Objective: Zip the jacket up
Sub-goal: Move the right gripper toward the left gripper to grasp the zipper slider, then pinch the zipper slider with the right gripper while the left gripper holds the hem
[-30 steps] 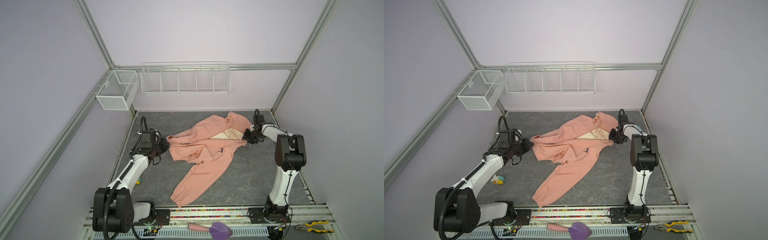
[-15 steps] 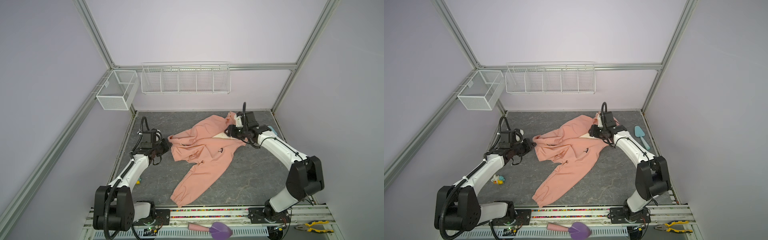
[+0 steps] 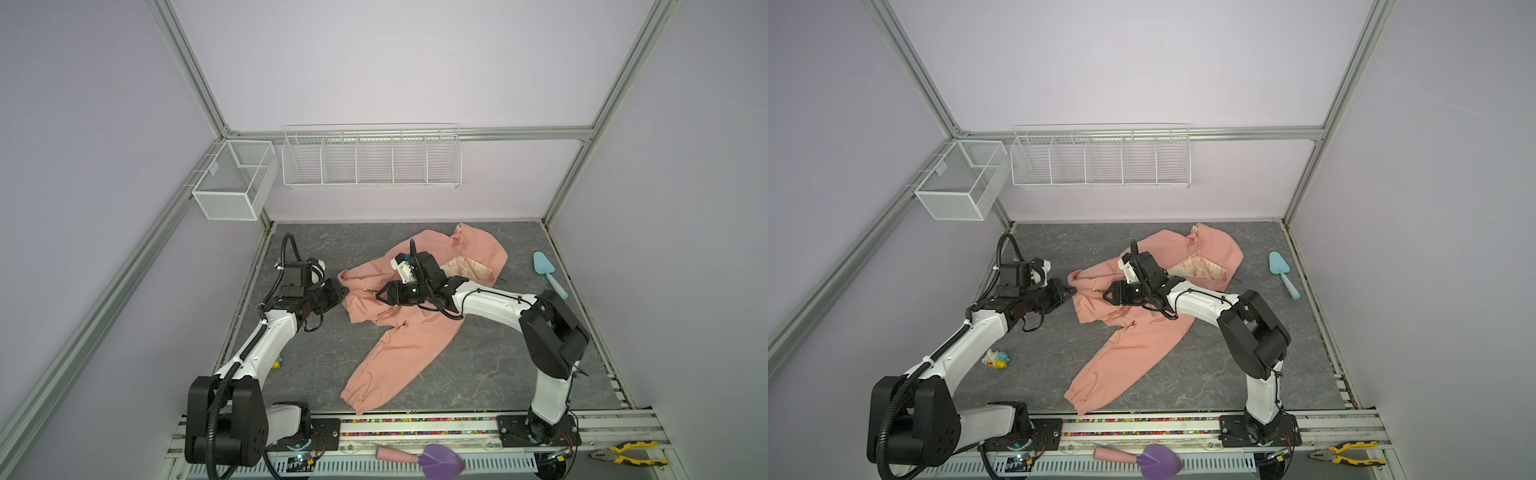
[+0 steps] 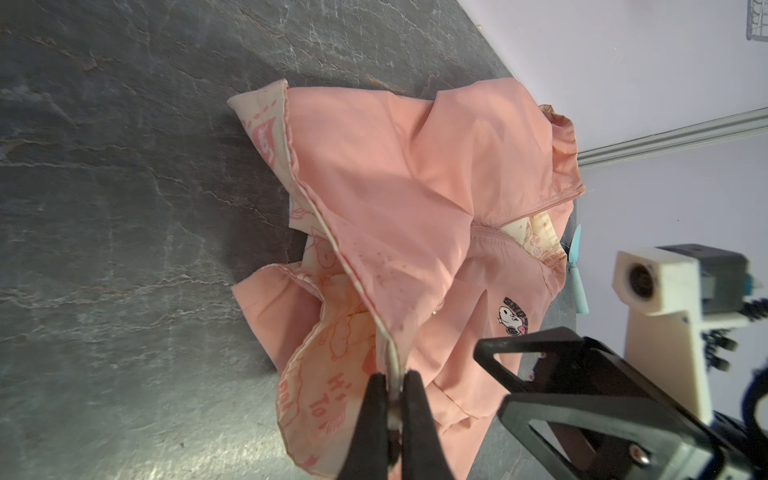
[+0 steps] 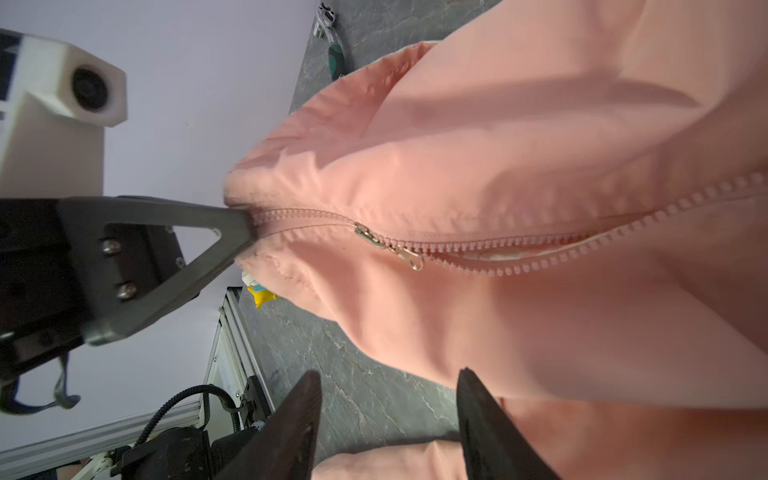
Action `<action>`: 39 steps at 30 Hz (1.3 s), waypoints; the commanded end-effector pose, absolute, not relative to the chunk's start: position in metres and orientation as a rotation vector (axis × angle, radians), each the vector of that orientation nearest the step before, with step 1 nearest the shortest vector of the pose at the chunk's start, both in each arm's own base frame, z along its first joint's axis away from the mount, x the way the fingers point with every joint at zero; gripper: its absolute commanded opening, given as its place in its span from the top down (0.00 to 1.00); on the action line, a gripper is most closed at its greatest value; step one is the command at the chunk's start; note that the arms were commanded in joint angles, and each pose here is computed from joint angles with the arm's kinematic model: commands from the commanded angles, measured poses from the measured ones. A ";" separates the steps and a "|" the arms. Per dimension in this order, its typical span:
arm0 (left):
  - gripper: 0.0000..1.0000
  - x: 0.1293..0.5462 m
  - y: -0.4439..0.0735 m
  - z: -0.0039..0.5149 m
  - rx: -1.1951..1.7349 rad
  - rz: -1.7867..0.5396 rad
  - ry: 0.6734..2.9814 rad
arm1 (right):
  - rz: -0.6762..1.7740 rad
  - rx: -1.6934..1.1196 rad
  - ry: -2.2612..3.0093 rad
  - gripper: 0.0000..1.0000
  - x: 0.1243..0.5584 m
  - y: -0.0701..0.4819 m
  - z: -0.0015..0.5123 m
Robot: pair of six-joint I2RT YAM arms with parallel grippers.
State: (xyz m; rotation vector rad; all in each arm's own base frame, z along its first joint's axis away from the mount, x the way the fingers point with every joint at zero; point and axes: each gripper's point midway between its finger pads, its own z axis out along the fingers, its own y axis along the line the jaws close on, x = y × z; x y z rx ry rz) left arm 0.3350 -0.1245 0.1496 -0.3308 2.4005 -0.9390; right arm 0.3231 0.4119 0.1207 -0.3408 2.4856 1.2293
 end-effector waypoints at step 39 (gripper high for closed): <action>1.00 0.326 -0.133 0.158 -0.257 -1.020 2.398 | 1.546 -0.288 2.331 0.52 0.347 0.456 0.126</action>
